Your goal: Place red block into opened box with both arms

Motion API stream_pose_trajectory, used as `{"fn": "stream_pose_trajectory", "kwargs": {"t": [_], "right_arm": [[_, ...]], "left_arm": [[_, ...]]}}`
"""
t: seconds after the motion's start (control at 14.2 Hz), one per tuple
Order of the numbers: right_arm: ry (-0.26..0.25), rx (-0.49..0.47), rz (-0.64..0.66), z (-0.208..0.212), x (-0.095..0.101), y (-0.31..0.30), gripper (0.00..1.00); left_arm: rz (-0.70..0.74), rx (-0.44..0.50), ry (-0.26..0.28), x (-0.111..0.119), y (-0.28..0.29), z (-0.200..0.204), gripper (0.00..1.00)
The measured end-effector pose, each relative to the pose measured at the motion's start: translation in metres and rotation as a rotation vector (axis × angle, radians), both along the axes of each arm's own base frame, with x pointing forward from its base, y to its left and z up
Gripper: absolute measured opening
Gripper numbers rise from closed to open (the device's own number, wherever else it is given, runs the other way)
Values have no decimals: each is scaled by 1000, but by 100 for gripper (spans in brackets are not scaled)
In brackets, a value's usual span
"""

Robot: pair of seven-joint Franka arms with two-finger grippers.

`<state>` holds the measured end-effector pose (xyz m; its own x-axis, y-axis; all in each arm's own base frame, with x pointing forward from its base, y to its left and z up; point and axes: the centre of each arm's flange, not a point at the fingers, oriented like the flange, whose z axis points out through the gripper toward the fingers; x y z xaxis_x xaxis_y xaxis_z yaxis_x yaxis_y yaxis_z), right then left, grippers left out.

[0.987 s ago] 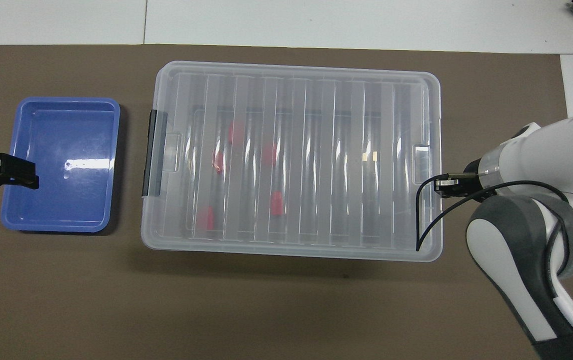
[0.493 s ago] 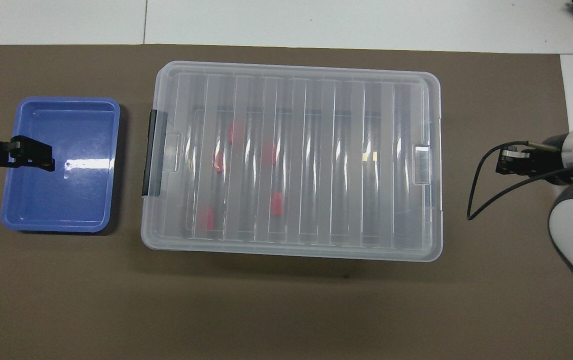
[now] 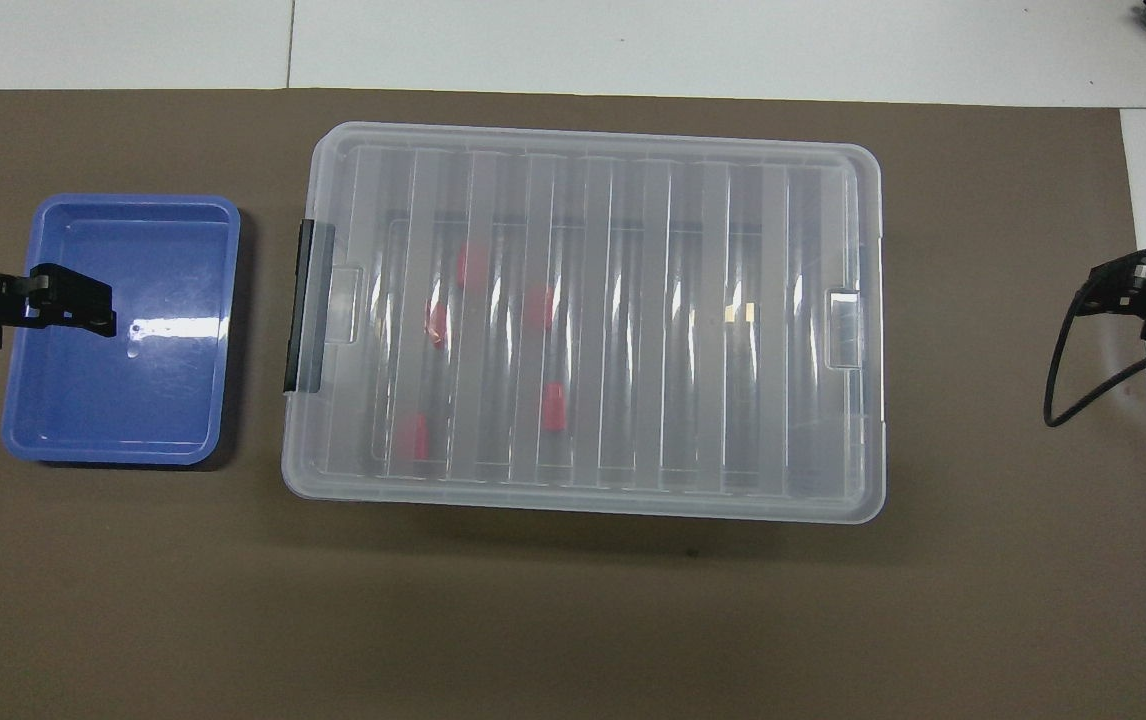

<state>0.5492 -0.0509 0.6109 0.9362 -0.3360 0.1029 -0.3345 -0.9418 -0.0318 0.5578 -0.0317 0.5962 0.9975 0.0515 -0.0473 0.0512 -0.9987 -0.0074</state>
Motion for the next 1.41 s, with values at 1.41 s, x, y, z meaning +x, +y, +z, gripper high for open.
{"fn": "stream_pose_trajectory", "kwargs": {"t": [1.41], "right_arm": [[139, -15, 137, 6, -3, 35, 100]], "left_arm": [[10, 1, 11, -2, 6, -1, 100]]}}
